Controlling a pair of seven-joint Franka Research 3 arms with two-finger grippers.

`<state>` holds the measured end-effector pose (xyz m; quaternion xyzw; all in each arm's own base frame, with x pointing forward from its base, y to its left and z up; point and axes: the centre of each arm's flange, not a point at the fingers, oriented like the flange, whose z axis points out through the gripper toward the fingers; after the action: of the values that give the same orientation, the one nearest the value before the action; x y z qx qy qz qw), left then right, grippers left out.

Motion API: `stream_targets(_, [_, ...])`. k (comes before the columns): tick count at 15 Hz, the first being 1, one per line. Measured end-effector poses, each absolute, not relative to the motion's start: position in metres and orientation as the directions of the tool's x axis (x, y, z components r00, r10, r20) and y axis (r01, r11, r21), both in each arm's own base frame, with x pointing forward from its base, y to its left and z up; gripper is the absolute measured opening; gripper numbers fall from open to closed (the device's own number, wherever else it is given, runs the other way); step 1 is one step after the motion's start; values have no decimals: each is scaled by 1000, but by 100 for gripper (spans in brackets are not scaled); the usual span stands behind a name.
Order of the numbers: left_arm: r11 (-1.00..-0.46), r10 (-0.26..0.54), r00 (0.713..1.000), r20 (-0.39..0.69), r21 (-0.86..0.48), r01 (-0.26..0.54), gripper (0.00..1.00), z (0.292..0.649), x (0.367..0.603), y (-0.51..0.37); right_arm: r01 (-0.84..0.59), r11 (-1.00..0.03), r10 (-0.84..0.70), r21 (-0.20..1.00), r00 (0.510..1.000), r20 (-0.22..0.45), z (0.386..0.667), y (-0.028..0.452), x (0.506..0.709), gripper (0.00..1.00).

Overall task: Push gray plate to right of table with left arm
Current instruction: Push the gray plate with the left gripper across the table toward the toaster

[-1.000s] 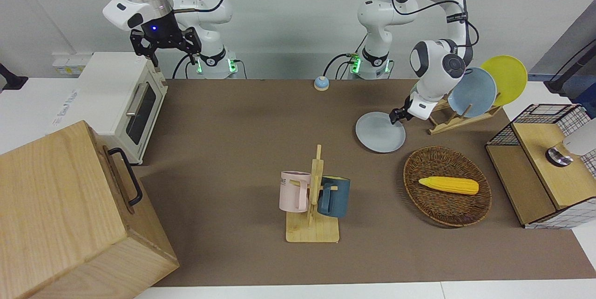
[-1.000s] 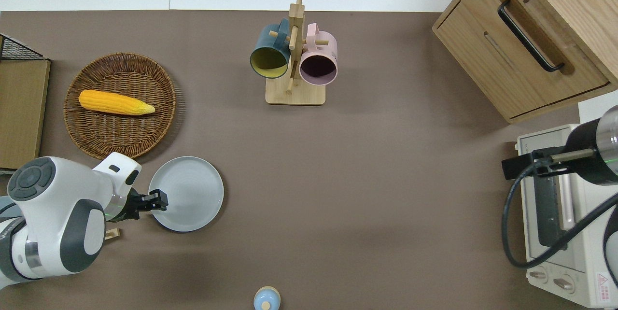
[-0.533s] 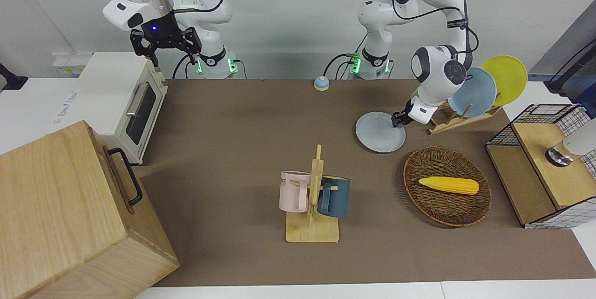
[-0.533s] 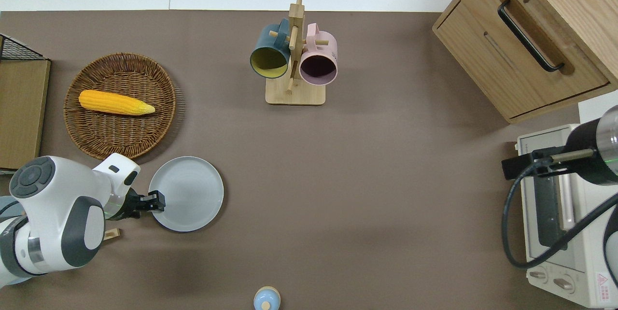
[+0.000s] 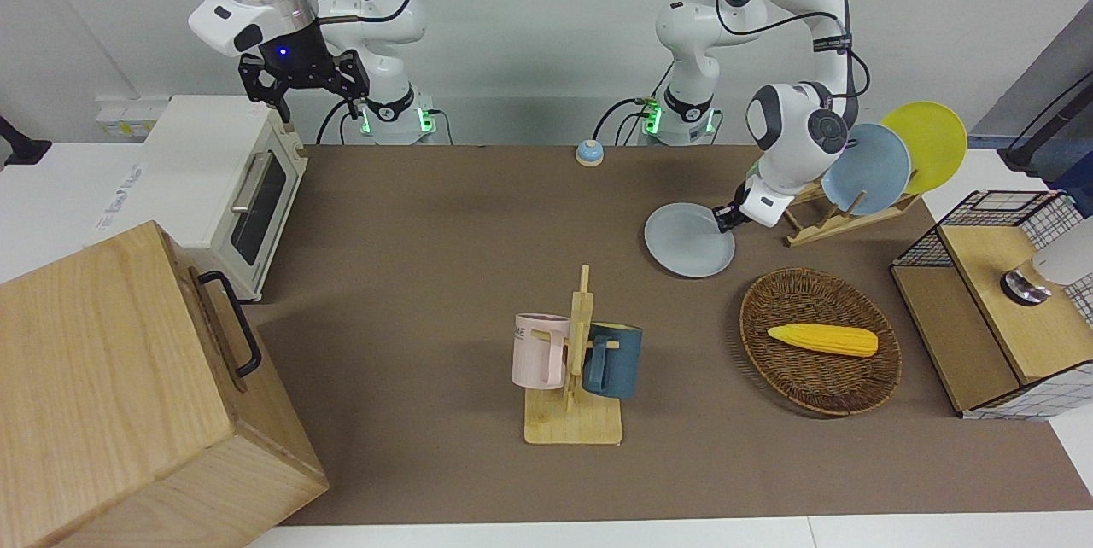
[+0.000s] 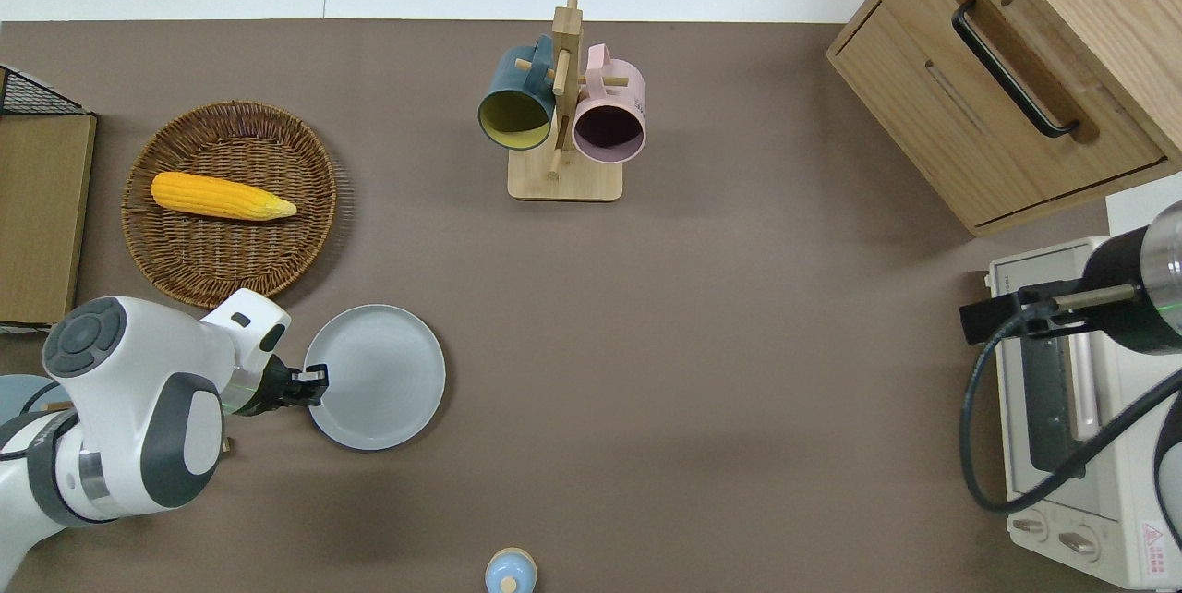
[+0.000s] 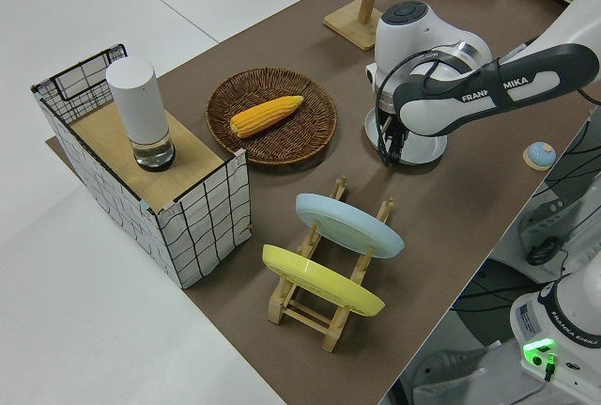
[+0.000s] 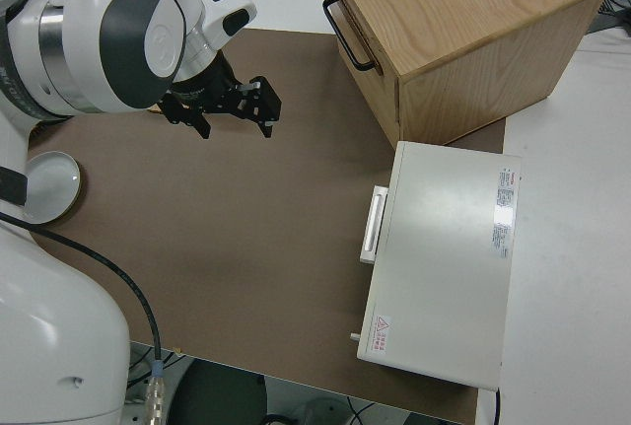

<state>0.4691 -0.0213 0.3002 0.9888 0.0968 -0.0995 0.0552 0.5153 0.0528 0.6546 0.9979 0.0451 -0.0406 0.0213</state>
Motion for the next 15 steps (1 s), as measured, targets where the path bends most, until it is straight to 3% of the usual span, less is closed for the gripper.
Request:
stream_targets(8, [-977,93,974,-204,172,130,3,301,463,-103,92,-995,88,39,993,-83,655,53,515,100])
stream_targets(15, [-968,102,979,-174,209,138,3,298,456,-175,92,-995,88,39,993,-83,655,53,515,100])
